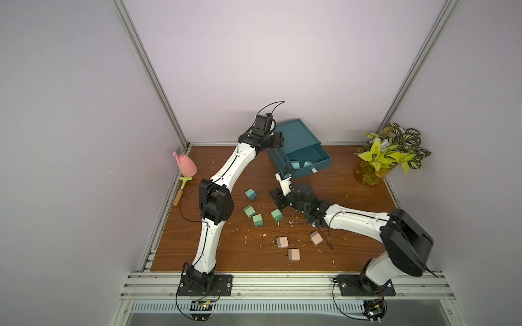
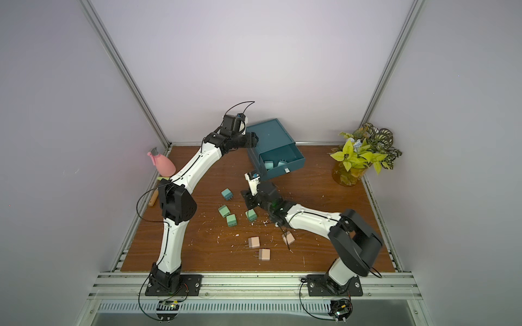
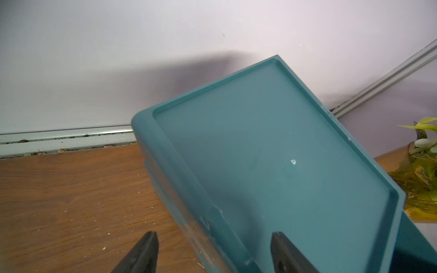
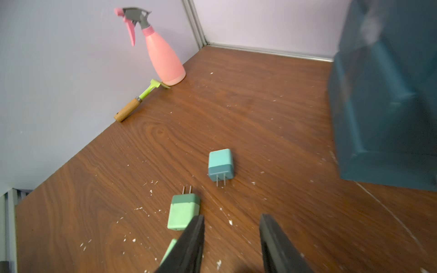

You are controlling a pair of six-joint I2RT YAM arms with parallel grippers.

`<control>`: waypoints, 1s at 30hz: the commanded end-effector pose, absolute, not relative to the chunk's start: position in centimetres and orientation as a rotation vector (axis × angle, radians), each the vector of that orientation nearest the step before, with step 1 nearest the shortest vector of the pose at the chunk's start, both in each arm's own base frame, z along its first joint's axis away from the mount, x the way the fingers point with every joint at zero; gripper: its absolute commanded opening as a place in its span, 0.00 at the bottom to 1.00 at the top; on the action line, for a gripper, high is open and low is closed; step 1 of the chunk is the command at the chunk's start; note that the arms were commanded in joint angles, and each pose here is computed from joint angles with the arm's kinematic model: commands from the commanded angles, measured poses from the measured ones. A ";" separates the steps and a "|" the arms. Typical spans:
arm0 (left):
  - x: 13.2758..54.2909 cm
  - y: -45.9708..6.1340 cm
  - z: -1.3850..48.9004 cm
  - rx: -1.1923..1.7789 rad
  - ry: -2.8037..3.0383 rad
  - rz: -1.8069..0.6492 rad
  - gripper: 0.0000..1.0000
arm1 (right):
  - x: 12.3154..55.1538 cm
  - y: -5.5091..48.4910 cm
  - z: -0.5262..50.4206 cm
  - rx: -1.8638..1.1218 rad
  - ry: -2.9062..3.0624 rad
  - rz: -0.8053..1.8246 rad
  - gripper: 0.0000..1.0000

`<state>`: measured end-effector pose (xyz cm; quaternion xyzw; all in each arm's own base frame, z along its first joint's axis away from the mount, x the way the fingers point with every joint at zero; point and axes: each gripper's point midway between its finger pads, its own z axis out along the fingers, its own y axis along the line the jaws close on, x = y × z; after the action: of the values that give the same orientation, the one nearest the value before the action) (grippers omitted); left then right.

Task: Place the plugs into the drawer by color
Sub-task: Pick up the plug from the center of the board.

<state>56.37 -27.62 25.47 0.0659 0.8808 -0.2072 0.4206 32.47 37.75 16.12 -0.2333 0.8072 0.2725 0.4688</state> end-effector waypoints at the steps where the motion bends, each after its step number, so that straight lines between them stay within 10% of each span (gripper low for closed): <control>1: 56.2 -25.9 27.9 0.137 2.168 -0.477 0.71 | 33.9 41.2 14.4 -0.674 2.007 0.610 0.45; 16: 54.5 -23.1 28.4 0.096 2.177 -0.348 0.71 | 37.6 47.9 6.0 -0.852 2.165 0.472 0.62; 30: 54.3 -23.1 27.9 0.091 2.189 -0.349 0.71 | 37.6 48.1 7.3 -0.821 2.140 0.502 0.34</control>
<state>54.38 -24.09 26.55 0.0425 0.8879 -0.1468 0.4338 37.84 47.69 4.08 -0.3277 0.8518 0.1797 0.3670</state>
